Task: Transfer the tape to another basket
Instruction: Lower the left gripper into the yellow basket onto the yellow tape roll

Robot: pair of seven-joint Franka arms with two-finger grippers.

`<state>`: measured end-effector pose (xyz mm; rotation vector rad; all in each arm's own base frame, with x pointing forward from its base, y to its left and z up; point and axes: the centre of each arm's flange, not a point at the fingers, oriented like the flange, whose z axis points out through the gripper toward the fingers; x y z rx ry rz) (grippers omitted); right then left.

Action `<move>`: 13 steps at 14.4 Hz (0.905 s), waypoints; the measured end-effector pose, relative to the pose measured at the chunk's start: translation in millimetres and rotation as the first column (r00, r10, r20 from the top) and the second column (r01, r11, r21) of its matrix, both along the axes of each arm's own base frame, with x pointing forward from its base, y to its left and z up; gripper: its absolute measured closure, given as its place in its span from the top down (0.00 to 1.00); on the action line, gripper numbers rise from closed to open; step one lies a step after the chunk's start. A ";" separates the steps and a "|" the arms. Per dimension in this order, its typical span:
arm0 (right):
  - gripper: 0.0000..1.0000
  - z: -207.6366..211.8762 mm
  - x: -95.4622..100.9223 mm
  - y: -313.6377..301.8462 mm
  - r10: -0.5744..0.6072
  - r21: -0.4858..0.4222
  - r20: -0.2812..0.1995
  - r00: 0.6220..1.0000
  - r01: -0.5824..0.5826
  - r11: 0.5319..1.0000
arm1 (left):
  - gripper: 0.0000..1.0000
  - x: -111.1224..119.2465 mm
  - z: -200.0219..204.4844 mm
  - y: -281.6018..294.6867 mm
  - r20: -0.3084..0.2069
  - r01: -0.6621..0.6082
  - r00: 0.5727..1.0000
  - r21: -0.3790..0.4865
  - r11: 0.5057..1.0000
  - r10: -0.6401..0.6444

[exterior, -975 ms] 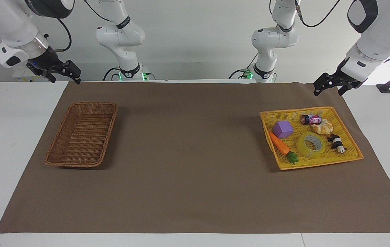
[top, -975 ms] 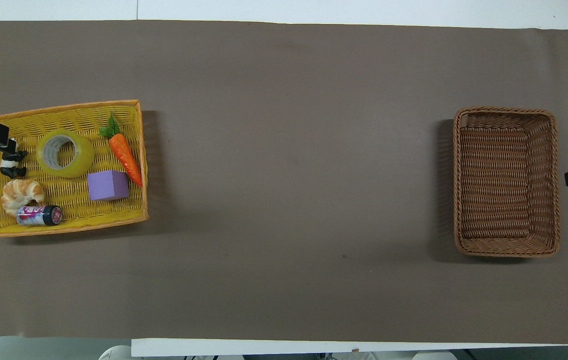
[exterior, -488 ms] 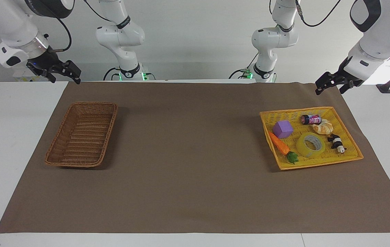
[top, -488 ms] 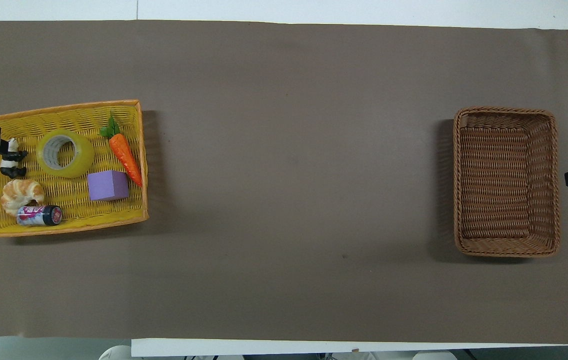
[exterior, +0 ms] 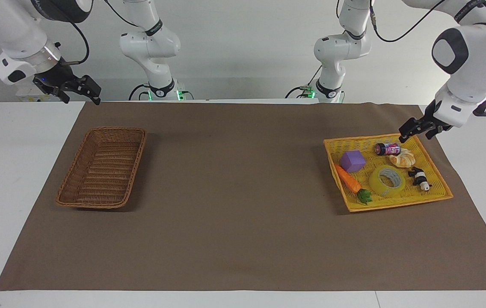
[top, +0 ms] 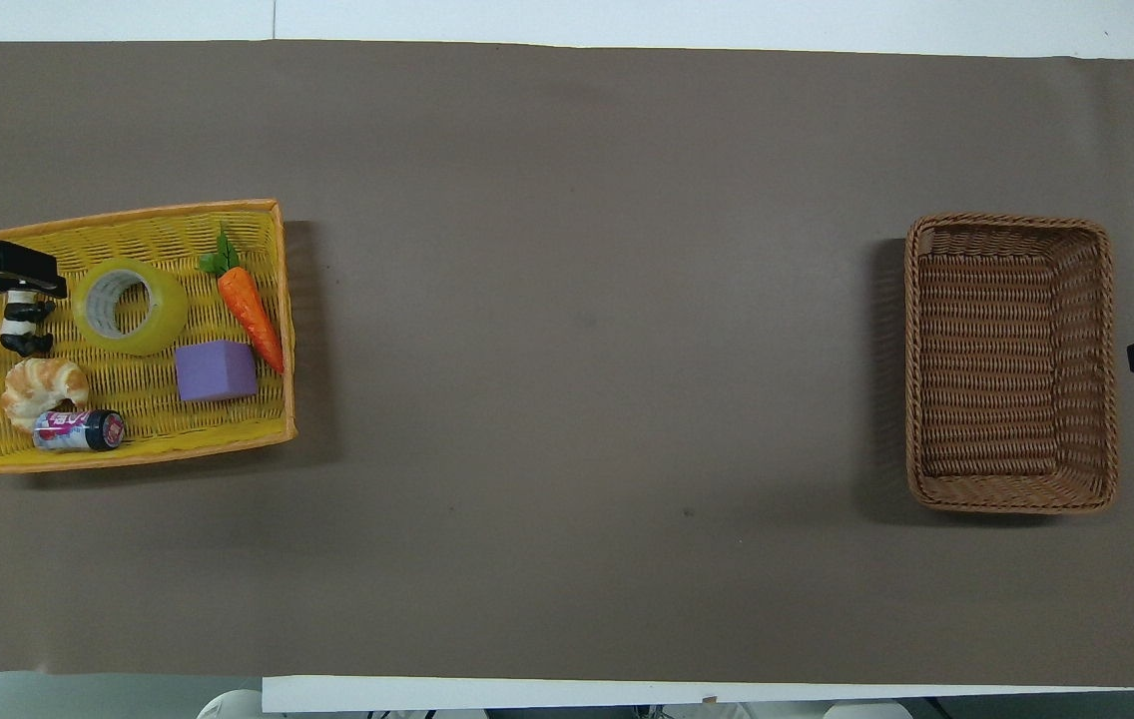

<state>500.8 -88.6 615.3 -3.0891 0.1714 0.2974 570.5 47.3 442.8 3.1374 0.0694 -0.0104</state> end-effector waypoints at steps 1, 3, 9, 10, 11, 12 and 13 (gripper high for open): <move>1.00 0.0 0.0 0.0 0.000 0.000 0.000 1.000 0.000 1.000 | 1.00 1.7 -24.8 4.5 0.014 0.000 1.000 0.001 1.000 0.000; 1.00 0.0 0.0 0.0 0.000 0.000 0.000 1.000 0.000 1.000 | 0.96 3.5 -56.1 9.3 0.009 -0.005 1.000 -0.001 1.000 0.005; 1.00 0.0 0.0 0.0 0.000 0.000 0.000 1.000 0.000 1.000 | 0.63 -0.6 -76.5 19.3 -0.005 -0.021 1.000 -0.003 1.000 0.021; 1.00 0.0 0.0 0.0 0.000 0.000 0.000 1.000 0.000 1.000 | 0.63 0.5 -80.4 19.0 0.003 -0.020 1.000 -0.002 1.000 0.020; 1.00 0.0 0.0 0.0 0.000 0.000 0.000 1.000 0.000 1.000 | 0.63 1.2 -85.7 19.1 0.004 -0.020 1.000 -0.002 1.000 0.020; 1.00 0.0 0.0 0.0 0.000 0.000 0.000 1.000 0.000 1.000 | 0.63 2.3 -91.6 19.5 0.003 -0.021 1.000 -0.003 1.000 0.021; 1.00 0.0 0.0 0.0 0.000 0.000 0.000 1.000 0.000 1.000 | 0.63 3.9 -97.3 19.9 0.006 -0.021 1.000 -0.003 1.000 0.021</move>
